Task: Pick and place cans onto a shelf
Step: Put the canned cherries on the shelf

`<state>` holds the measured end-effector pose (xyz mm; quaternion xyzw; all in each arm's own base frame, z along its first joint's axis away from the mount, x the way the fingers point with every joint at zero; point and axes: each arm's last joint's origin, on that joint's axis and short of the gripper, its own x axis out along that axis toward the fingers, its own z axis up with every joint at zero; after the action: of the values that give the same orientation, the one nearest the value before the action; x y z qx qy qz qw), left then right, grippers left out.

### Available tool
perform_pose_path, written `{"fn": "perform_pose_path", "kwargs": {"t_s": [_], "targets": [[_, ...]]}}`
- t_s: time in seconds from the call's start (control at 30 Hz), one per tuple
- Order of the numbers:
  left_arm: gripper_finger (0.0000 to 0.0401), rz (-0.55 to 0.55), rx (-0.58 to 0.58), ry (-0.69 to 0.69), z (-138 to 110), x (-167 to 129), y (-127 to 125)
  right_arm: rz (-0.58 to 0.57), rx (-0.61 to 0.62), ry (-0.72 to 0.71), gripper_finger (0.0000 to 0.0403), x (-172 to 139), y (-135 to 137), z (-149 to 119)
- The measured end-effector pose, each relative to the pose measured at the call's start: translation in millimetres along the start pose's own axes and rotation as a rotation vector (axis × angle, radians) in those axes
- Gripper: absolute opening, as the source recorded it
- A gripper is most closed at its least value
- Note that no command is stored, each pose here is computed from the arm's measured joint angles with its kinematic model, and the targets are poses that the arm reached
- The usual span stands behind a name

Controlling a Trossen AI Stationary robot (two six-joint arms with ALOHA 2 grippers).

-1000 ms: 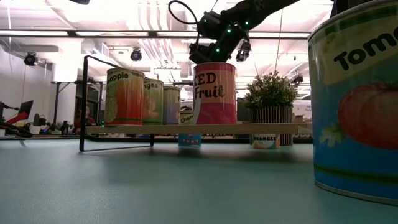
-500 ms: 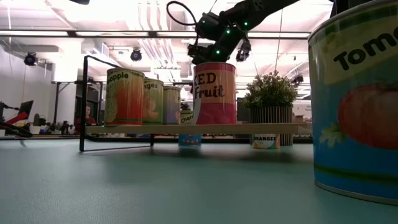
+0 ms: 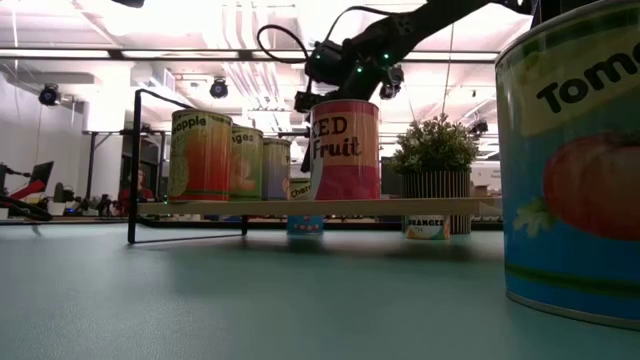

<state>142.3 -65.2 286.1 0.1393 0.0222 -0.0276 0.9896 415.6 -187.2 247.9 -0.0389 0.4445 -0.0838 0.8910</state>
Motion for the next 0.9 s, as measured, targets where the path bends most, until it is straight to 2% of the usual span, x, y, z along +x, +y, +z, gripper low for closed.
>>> {"fn": "perform_pose_path", "kwargs": {"t_s": [0.27,0.67,0.8,0.9], "targets": [[0.0,-0.002,0.005,0.009,-1.0,0.2,-0.4,-0.011,0.015,-0.006,0.0358,0.0,-5.0,-0.9],[0.0,-0.004,0.008,0.016,-1.7,0.4,-0.7,-0.028,0.042,0.047,0.0359,23.9,-10.4,-11.8],[0.0,-0.005,0.01,0.019,-2.0,0.7,-0.9,-0.025,0.043,0.056,0.0353,26.4,-10.1,-13.3],[0.0,-0.005,0.01,0.019,-2.1,0.8,-1.0,-0.025,0.049,0.054,0.033,26.3,-10.2,-13.1]]}}
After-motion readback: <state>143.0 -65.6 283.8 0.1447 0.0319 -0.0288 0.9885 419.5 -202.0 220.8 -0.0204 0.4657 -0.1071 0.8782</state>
